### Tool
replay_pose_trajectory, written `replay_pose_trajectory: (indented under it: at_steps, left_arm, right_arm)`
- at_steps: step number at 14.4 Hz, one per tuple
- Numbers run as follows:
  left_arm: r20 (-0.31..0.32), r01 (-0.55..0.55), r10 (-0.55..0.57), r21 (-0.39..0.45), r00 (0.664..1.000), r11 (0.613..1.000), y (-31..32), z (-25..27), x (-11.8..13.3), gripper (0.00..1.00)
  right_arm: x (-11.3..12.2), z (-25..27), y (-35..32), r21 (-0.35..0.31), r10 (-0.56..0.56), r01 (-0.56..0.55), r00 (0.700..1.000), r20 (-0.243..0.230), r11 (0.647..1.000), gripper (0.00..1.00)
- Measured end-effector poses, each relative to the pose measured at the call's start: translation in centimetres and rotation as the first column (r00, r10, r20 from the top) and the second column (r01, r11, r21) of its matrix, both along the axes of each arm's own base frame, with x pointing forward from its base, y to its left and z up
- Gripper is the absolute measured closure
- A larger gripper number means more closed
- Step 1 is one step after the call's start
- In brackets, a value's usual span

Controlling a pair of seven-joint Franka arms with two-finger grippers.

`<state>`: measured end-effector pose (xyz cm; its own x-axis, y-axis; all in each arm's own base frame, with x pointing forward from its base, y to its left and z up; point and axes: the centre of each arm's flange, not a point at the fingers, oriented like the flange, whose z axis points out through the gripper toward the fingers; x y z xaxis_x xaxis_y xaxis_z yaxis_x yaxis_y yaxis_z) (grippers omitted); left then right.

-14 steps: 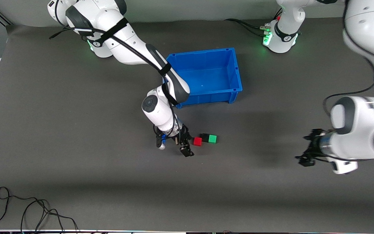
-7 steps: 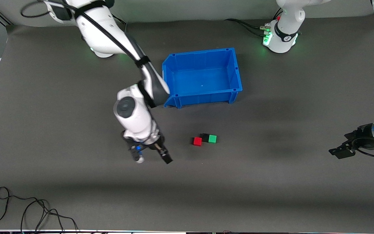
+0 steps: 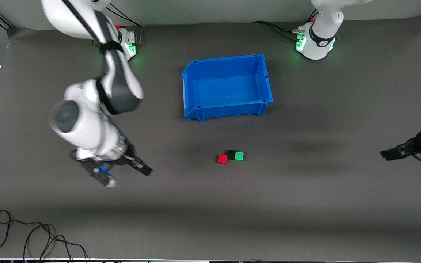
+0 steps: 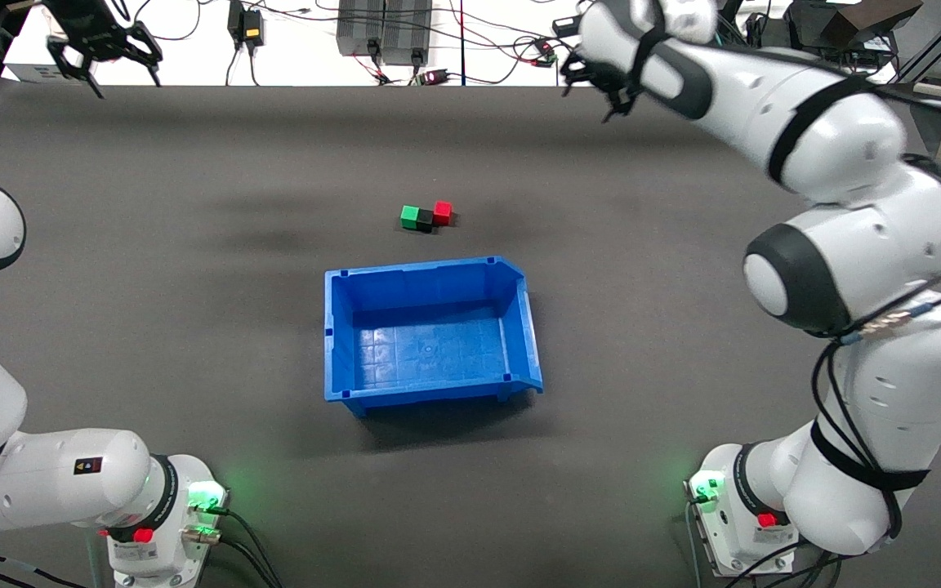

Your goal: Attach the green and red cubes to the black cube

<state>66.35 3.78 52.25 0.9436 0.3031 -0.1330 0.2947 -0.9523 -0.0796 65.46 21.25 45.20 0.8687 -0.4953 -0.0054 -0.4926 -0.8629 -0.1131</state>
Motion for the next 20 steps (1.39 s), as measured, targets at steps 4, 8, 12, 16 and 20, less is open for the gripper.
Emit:
replay_pose_trajectory:
  at_steps: [4,8,12,16,20]
  left_arm:
    - [-0.045,0.062,-0.063,-0.036,0.997,0.997,-2.2,1.6,-0.9,0.00]
    - [-0.045,0.147,-0.151,-0.085,0.988,0.986,-2.8,3.0,-2.6,0.00]
    - [-0.023,0.155,-0.158,-0.081,0.987,0.985,-2.8,5.6,-6.4,0.00]
    - [0.055,0.149,-0.146,-0.057,0.988,0.987,-2.4,7.1,-8.7,0.00]
    - [0.138,0.176,-0.169,-0.037,0.976,0.984,-3.9,6.8,-9.9,0.00]
  right_arm:
    - [-2.6,7.4,-6.2,-0.097,0.183,-0.186,0.982,-0.037,0.978,0.00]
    - [-4.7,12.2,-11.3,-0.162,0.358,-0.357,0.934,-0.024,0.920,0.00]
    - [-6.1,13.4,-20.5,-0.124,0.513,-0.510,0.859,-0.011,0.851,0.00]
    - [-7.6,14.3,-23.7,-0.147,0.532,-0.528,0.847,-0.019,0.836,0.00]
    - [-8.7,14.5,-22.8,-0.146,0.546,-0.543,0.838,-0.025,0.827,0.00]
